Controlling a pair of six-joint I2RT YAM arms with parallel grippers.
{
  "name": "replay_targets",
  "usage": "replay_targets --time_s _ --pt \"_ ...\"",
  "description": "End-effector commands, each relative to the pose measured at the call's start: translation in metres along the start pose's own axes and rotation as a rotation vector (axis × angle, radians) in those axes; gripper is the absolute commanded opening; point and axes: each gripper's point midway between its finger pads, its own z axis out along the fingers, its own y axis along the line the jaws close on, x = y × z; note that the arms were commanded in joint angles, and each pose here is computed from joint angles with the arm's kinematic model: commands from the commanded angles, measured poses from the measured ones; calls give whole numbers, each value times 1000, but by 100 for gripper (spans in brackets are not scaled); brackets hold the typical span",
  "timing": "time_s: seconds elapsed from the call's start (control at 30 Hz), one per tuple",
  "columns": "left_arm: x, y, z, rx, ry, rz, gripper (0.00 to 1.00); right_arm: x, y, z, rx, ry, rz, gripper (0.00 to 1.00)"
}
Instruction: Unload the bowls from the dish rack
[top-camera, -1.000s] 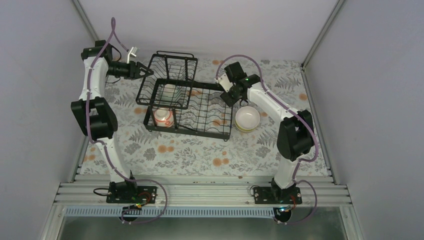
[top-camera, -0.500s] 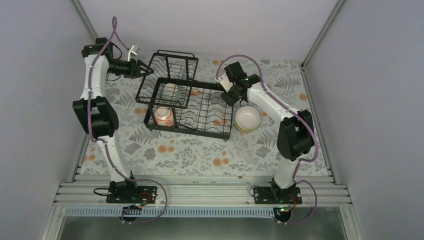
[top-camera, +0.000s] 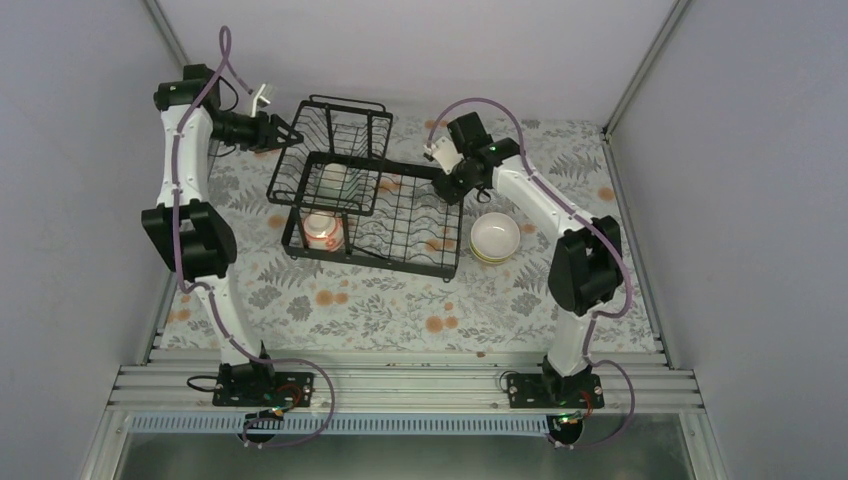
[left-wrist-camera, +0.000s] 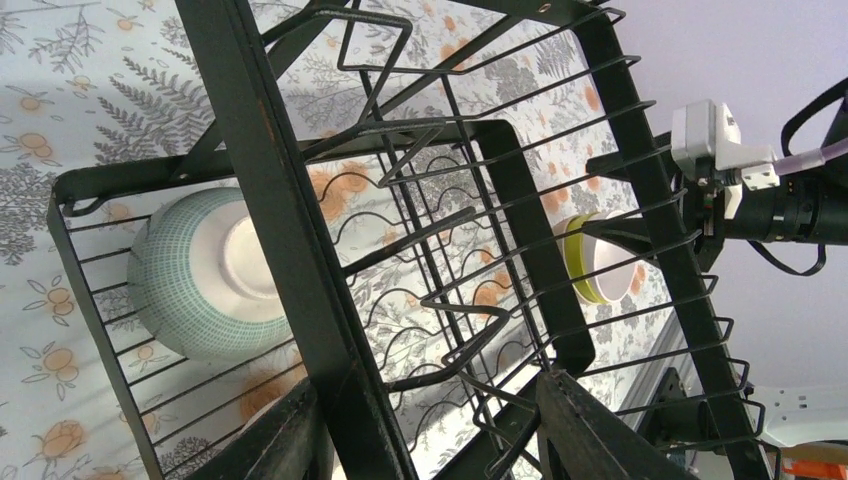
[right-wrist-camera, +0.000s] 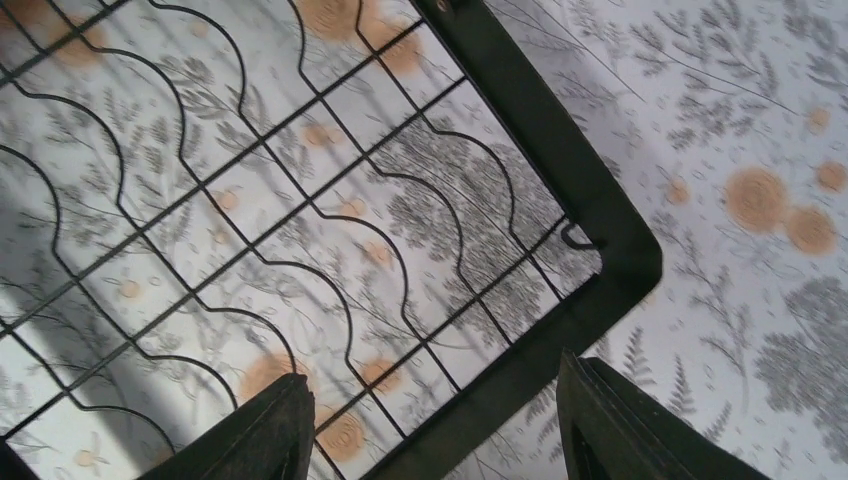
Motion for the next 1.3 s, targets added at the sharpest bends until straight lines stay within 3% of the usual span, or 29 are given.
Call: replay_targets --time_s 0.0,0.77,1.07,1.27 --pt "-40 -95 -62 56 -227 351 19 -12 17 9 -139 -13 25 60" --pt "-48 -142 -89 105 -312 438 20 -14 49 75 -369 47 90 65" --pt "-48 -142 -89 109 -313 437 20 -28 31 53 -272 -21 97 68" --pt "-46 -119 -76 107 -280 373 20 -7 33 68 -268 59 112 68"
